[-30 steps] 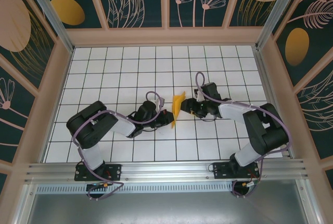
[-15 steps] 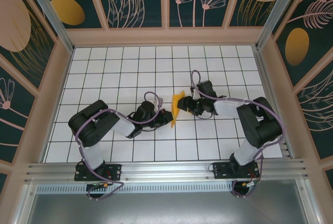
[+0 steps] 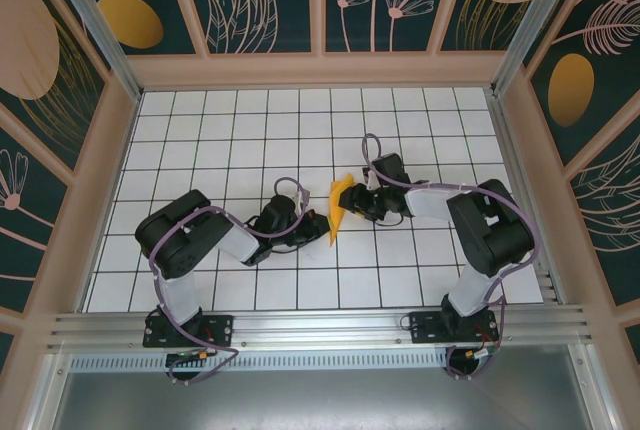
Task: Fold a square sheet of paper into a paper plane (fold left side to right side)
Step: Fold the wing for the fifth time at the center of the table.
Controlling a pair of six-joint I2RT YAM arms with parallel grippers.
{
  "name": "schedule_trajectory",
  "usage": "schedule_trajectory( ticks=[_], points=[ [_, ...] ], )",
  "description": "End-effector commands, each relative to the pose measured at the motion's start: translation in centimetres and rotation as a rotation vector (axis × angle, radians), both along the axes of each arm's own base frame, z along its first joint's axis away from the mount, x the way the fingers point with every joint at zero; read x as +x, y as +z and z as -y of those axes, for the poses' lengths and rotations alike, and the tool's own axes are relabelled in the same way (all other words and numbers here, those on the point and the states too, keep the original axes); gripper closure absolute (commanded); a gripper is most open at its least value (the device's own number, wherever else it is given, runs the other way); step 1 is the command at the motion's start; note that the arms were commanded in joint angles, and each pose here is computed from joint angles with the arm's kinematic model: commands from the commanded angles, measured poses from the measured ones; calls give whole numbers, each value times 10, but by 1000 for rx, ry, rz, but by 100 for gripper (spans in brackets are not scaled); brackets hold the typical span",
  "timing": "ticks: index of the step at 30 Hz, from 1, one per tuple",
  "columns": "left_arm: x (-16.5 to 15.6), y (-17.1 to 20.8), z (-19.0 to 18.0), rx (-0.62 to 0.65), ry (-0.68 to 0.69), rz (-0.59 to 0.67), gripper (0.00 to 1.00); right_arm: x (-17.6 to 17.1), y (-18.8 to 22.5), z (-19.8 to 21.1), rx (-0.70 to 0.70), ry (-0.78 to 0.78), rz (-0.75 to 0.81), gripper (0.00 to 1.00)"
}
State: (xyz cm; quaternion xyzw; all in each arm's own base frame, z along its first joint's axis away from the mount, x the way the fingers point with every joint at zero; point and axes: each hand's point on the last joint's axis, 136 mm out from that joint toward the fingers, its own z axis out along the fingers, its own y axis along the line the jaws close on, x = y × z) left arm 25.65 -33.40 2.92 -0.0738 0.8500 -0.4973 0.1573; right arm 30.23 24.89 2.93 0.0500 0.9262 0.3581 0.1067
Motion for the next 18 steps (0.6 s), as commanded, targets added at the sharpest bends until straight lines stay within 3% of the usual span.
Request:
schedule_trajectory(
  ticks=[1,18],
  points=[
    [3,-3,-2,-8,11,-4,100,2,-15,1,-51,-24,-31,53],
    [29,37,-2,37,-25,106,63,-1,-29,6,-107,-35,-91,55]
  ],
)
